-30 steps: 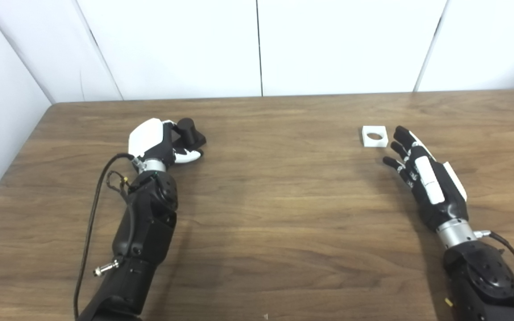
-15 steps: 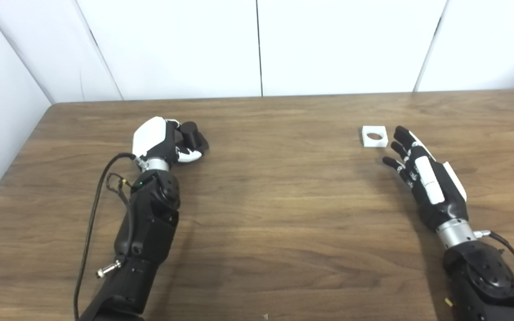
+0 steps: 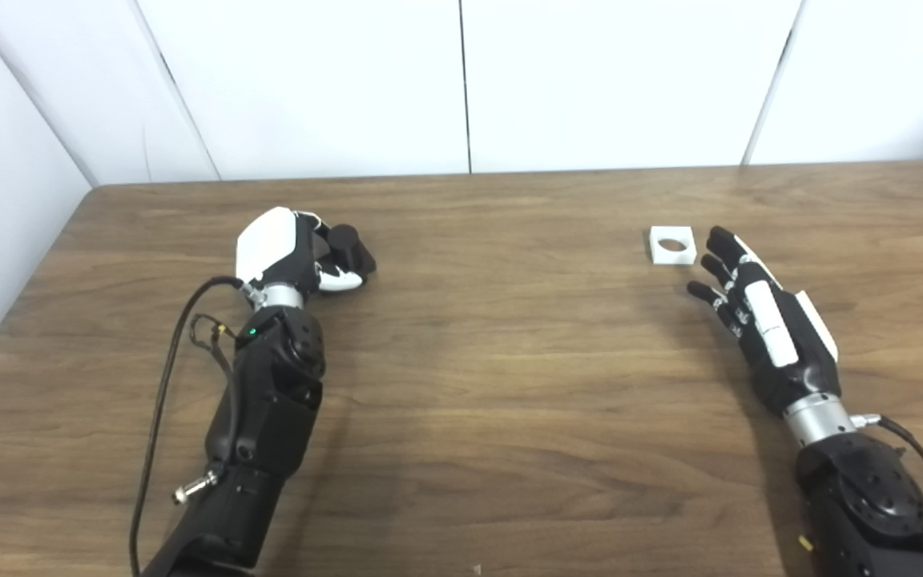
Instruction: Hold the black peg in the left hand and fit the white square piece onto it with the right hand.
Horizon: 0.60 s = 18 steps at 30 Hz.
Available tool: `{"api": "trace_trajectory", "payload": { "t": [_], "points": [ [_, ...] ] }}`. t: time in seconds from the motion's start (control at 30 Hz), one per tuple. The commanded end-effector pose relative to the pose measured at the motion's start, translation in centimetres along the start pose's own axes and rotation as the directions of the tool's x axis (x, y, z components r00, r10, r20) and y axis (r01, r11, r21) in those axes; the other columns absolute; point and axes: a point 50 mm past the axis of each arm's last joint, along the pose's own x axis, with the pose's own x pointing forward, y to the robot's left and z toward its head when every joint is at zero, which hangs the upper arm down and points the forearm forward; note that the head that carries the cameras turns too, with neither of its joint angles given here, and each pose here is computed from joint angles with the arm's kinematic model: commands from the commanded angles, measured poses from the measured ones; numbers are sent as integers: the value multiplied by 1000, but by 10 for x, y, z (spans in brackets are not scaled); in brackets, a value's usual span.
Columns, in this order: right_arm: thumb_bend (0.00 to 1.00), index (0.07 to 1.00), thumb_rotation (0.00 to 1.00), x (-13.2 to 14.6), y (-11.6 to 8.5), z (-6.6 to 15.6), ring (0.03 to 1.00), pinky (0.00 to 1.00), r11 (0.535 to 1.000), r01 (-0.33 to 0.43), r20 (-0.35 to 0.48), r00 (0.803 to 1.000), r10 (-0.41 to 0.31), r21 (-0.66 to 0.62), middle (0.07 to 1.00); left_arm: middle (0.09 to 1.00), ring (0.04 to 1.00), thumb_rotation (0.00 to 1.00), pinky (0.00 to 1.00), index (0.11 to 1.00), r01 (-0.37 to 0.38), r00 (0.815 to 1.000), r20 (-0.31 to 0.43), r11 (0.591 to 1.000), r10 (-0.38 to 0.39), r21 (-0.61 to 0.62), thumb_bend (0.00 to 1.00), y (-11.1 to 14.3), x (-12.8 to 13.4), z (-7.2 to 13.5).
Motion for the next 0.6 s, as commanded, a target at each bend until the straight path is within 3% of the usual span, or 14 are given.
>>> {"api": "trace_trajectory", "payload": {
  "t": [0.0, 0.57],
  "points": [
    [651, 921, 809, -9, 1, -10, 959, 843, 1000, 6, -17, 1000, -6, 13, 958, 832, 921, 59, 842, 485, -27, 999, 23, 1000, 27, -11, 520, 9, -2, 4],
    [576, 938, 791, -7, 14, -9, 973, 927, 998, -16, 1, 1000, 16, 55, 970, 856, 926, 61, 827, 488, -12, 990, 139, 998, 20, -64, 520, -3, -65, 14]
  ]
}}
